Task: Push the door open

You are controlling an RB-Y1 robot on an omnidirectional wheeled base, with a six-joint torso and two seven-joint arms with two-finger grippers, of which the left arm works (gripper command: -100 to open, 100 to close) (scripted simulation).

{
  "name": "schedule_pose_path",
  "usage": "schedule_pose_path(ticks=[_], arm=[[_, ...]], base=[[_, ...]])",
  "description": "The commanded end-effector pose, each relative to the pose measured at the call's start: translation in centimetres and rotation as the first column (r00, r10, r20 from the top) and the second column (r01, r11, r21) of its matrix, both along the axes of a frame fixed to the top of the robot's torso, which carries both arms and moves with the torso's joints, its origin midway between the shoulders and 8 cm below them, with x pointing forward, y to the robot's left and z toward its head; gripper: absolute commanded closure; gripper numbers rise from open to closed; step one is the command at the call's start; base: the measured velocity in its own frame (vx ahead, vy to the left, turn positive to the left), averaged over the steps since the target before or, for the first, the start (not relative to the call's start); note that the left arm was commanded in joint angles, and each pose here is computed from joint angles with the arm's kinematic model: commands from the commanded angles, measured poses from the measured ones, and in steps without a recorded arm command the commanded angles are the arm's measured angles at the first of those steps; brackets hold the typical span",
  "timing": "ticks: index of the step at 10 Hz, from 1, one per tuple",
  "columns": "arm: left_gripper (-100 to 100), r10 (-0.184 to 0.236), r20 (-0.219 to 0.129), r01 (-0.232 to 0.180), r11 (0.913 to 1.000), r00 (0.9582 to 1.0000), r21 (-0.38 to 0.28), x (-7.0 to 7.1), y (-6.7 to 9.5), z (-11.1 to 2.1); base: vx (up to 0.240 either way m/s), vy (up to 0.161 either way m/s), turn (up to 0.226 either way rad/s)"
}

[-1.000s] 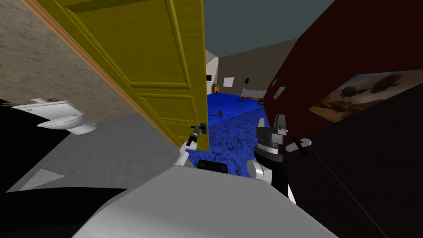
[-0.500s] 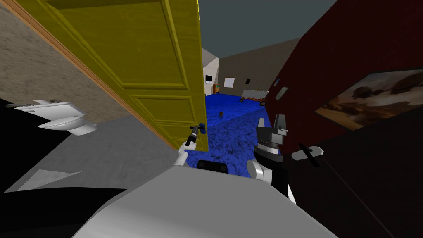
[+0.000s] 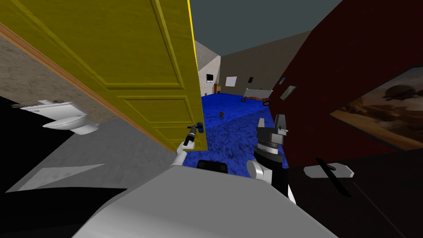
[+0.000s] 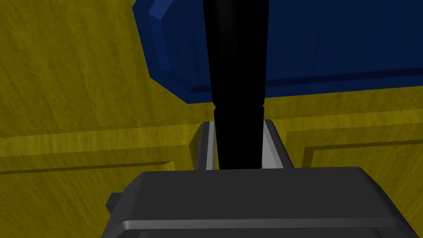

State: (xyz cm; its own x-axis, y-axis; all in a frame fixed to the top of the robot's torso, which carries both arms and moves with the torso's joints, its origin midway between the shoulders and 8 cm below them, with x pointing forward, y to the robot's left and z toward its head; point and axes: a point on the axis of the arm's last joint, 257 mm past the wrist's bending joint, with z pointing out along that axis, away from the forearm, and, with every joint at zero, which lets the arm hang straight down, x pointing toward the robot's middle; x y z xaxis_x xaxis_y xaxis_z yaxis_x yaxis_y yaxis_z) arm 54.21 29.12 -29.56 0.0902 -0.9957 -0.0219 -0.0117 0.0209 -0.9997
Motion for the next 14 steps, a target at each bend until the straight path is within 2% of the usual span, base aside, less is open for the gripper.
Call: schedule_pose_path(ticks=[1, 4, 7, 9, 14], arm=[[100, 0.034, 0.012, -0.034, 0.9993, 0.9994, 0.014, 0.1, 2.4, 0.6], [100, 0.064, 0.014, -0.064, 0.9978, 0.9979, 0.016, -0.1, 4.0, 0.7], [100, 0.102, 0.016, -0.102, 0.9947, 0.9947, 0.015, -0.3, 5.9, 0.8], [100, 0.117, 0.016, -0.117, 0.9930, 0.9930, 0.014, -0.4, 6.6, 0.8], [100, 0.177, 0.016, -0.178, 0.9841, 0.9840, 0.002, -1.0, 9.2, 0.7]], base=[[0.182, -0.093, 0.093], [0.159, -0.092, 0.067], [0.142, -0.064, 0.066], [0.130, -0.069, 0.061], [0.163, -0.085, 0.081]])
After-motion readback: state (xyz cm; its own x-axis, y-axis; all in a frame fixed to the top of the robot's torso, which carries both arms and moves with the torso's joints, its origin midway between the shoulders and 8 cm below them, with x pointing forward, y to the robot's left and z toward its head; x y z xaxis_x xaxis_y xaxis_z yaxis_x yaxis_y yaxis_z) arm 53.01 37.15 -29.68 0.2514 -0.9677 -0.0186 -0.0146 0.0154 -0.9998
